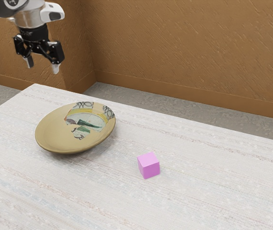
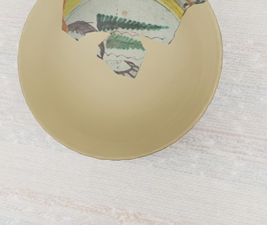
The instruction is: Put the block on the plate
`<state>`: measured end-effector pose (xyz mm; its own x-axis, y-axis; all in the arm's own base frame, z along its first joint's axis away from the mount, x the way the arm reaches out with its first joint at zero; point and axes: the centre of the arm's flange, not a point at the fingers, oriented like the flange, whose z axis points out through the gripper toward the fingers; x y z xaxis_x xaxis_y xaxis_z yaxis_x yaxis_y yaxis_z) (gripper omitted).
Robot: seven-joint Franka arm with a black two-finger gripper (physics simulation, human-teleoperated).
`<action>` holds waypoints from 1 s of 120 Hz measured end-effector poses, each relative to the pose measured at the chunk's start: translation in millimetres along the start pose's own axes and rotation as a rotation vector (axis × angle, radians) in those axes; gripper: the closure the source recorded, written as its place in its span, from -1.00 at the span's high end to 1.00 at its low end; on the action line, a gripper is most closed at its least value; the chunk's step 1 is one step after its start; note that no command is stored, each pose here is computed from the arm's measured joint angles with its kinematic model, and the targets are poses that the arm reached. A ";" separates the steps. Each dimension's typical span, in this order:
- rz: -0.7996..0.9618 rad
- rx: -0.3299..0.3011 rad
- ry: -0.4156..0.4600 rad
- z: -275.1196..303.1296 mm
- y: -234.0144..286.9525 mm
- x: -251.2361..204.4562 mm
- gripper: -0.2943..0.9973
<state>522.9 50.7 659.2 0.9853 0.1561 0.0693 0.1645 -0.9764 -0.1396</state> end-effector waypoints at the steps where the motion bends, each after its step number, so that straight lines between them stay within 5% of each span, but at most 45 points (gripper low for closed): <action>1: -0.001 0.001 0.000 0.2 0.3 0.2 0.54; 25: -0.011 0.010 0.003 6.7 15.6 3.8 0.54; 58: 0.083 0.041 -0.168 115.1 86.5 -1.2 0.54; 97: 0.382 0.006 -0.114 173.5 182.9 8.6 0.54; 120: 0.583 -0.073 -0.089 206.4 249.3 4.1 0.54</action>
<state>577.4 -161.3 420.8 0.9127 -0.4002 -0.0822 -0.4055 -0.9121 -0.0612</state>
